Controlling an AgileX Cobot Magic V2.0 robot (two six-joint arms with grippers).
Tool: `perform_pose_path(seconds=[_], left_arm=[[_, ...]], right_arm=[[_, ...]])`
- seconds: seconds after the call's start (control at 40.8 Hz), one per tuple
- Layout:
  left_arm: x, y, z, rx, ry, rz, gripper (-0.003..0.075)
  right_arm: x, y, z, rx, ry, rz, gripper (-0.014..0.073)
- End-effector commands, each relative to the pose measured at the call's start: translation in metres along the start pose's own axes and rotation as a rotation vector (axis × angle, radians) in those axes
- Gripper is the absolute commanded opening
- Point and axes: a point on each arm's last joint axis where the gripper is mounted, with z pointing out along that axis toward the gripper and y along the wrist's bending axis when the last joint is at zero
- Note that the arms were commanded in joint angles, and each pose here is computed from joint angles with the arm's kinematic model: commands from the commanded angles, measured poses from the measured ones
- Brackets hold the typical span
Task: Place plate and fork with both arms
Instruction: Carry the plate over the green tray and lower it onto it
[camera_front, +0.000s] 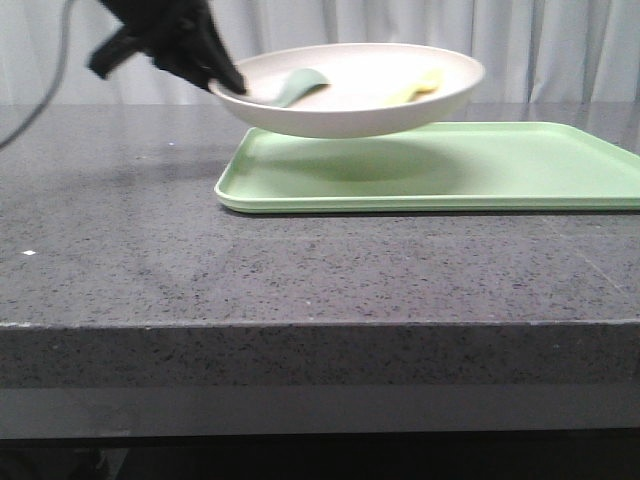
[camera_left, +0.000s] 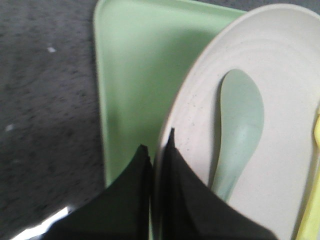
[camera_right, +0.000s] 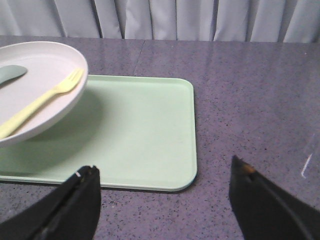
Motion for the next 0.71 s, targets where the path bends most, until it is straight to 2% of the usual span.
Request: perform_pose_path(seconds=[0.0, 0.171, 0.392, 0.612, 0.686], left_arm=[[-0.017, -0.04, -0.009, 0.095, -0.095, 0.005, -0.0018], [-0.02, -0.051, 0.019, 0.115, -0.074, -0.001, -0.0018], [-0.019, -0.046, 0.035, 0.094, -0.063, -0.025, 0.0006], [-0.019, -0.049, 0.036, 0.099, -0.074, -0.021, 0.0261], [-0.019, -0.049, 0.036, 0.098, -0.072, -0.021, 0.032]], right_arm=[[-0.018, 0.001, -0.002, 0.001, -0.1, -0.007, 0.0559], [-0.017, 0.001, -0.002, 0.0, -0.094, -0.007, 0.0559], [-0.016, 0.001, -0.002, 0.0, -0.077, -0.007, 0.0559], [-0.015, 0.001, -0.002, -0.001, -0.074, -0.007, 0.0559], [-0.015, 0.001, -0.002, -0.001, -0.074, -0.007, 0.0559]])
